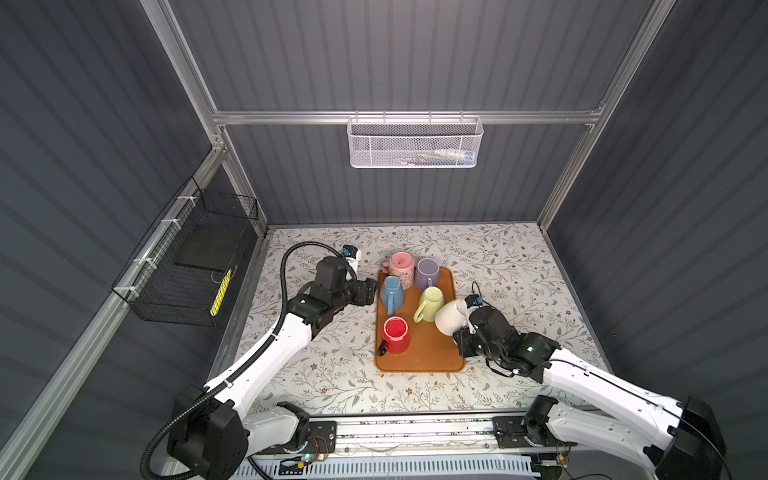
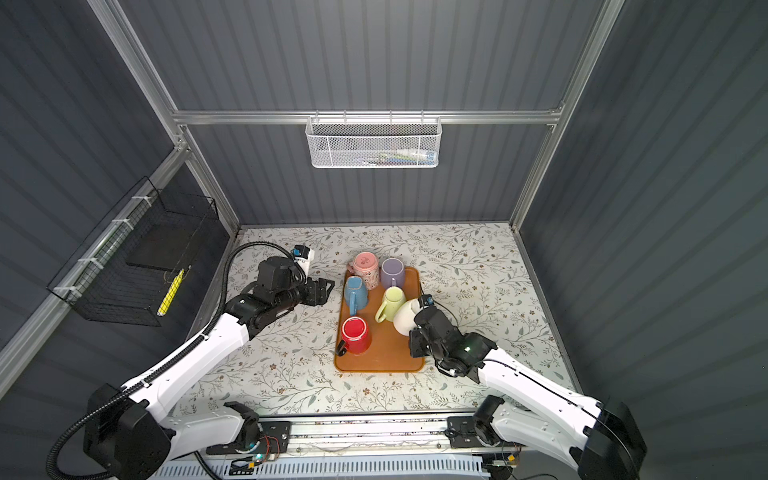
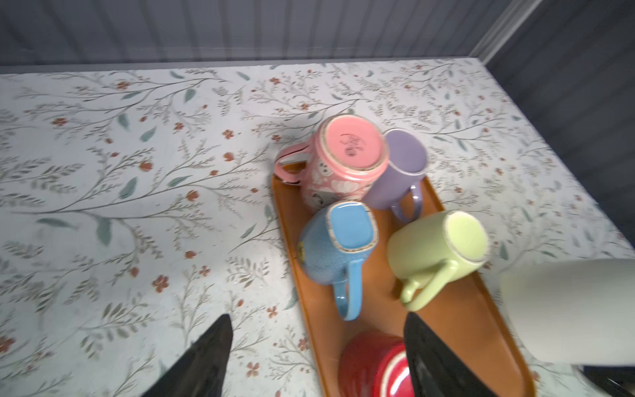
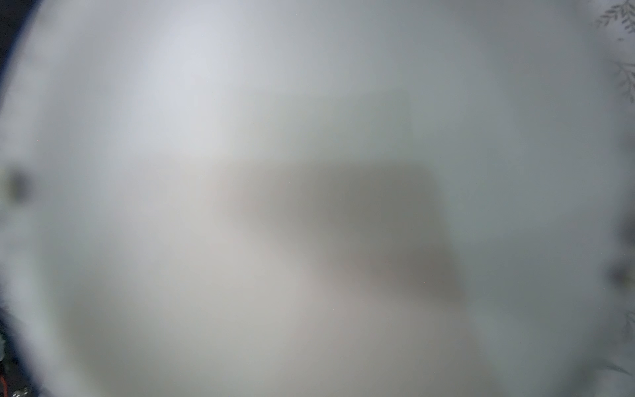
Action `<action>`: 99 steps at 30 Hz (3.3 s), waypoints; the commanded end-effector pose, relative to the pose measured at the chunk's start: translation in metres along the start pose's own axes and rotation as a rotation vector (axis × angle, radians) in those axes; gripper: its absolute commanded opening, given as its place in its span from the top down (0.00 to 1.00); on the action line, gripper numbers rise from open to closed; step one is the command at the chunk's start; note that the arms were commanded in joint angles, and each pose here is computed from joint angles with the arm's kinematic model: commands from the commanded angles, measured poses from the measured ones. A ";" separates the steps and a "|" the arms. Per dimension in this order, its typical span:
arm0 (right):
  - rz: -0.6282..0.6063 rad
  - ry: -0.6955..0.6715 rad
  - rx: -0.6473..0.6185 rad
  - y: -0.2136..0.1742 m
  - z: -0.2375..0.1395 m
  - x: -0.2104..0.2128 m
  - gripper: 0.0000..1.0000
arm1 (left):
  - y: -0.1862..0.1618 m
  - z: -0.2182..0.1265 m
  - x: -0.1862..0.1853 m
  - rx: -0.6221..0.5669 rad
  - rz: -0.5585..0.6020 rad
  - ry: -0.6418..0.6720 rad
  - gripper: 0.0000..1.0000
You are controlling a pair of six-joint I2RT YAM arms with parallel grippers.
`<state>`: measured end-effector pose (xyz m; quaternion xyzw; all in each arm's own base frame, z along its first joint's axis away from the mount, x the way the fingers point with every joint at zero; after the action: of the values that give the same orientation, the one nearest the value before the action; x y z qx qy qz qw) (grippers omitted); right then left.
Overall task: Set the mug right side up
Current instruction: 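Raise the white mug toward the left gripper while the left gripper reaches to it, then close the left gripper on the white mug while the right gripper opens and releases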
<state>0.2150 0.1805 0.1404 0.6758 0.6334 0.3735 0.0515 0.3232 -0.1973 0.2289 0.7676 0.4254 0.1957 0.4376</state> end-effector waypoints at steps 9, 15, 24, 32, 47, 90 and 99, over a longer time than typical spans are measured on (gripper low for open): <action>-0.048 0.416 -0.270 0.093 -0.058 0.070 1.00 | 0.065 -0.040 -0.098 -0.279 -0.040 -0.672 0.21; -0.094 0.544 -0.286 0.112 -0.068 0.101 1.00 | 0.071 -0.045 -0.113 -0.317 -0.054 -0.743 0.22; -0.104 0.701 -0.268 0.115 -0.079 0.128 1.00 | 0.077 -0.038 -0.139 -0.360 -0.054 -0.848 0.28; -0.119 0.771 -0.233 0.109 -0.080 0.137 1.00 | 0.088 -0.037 -0.149 -0.416 -0.057 -0.912 0.38; -0.120 0.828 -0.214 0.102 -0.069 0.140 1.00 | 0.108 -0.042 -0.168 -0.481 -0.054 -1.016 0.70; 0.010 0.801 -0.129 0.079 -0.015 0.118 0.57 | 0.114 -0.030 -0.136 -0.611 -0.093 -0.743 1.00; 0.037 0.762 -0.119 0.076 -0.003 0.106 0.50 | 0.107 -0.023 -0.117 -0.473 -0.031 -0.548 1.00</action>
<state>0.2658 0.2627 0.2361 0.4908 0.5710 0.6381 -0.1611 0.2883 -0.3201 0.3099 0.6561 0.2606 0.0021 0.7083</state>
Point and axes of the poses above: each gripper's point midway between its finger pads, its own z axis out along the fingers, its own x axis along the line the jaws close on, y = z × x, the point moved 1 cm from there along -z, back along the fingers, and after that the axes turned 13 degrees about z, right-handed, at the moved point
